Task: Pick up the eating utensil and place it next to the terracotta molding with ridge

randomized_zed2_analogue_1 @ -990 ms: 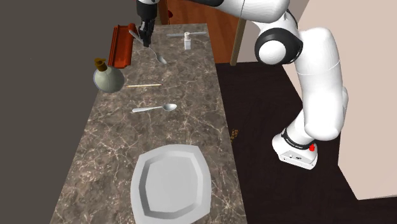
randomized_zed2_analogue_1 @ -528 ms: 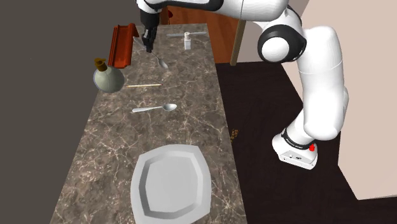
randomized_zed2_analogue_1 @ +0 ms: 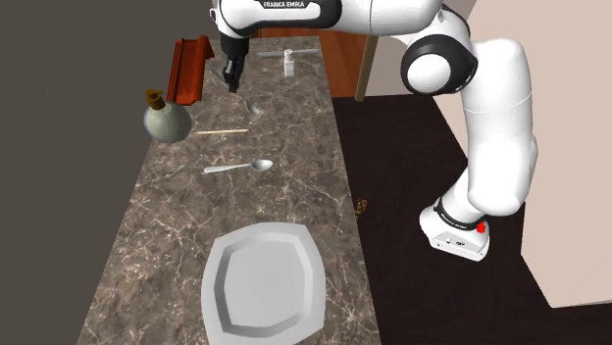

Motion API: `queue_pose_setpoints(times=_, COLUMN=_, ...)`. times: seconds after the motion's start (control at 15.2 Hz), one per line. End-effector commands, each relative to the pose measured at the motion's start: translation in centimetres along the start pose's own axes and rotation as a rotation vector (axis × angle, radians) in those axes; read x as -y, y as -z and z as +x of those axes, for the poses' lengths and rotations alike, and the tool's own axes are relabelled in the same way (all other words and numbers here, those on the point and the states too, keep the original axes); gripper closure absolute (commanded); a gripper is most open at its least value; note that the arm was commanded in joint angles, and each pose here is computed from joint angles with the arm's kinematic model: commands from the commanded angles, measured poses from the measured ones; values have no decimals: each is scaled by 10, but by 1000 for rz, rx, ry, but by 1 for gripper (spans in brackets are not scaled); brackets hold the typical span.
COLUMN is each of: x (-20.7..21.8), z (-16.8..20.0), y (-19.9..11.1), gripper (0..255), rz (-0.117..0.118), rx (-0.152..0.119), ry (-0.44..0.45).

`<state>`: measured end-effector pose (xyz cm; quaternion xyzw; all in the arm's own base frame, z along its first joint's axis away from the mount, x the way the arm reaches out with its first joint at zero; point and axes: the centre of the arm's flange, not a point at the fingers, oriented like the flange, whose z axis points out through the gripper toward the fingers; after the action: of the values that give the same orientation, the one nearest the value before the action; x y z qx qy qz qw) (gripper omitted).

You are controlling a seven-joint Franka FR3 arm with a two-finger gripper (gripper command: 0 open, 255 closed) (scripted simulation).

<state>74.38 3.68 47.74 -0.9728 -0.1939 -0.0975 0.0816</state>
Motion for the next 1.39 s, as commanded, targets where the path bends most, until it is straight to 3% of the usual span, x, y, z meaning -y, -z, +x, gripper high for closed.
queue_pose_setpoints(times=0.0, x=-1, z=-2, y=-10, gripper=255, rz=0, rx=-1, ry=0)
queue_pose_setpoints(times=0.86, x=-10, z=-17, y=-76, gripper=255, rz=0, rx=-1, ry=0)
queue_pose_setpoints(times=1.32, x=-10, z=-17, y=-77, gripper=255, rz=0, rx=-1, ry=0)
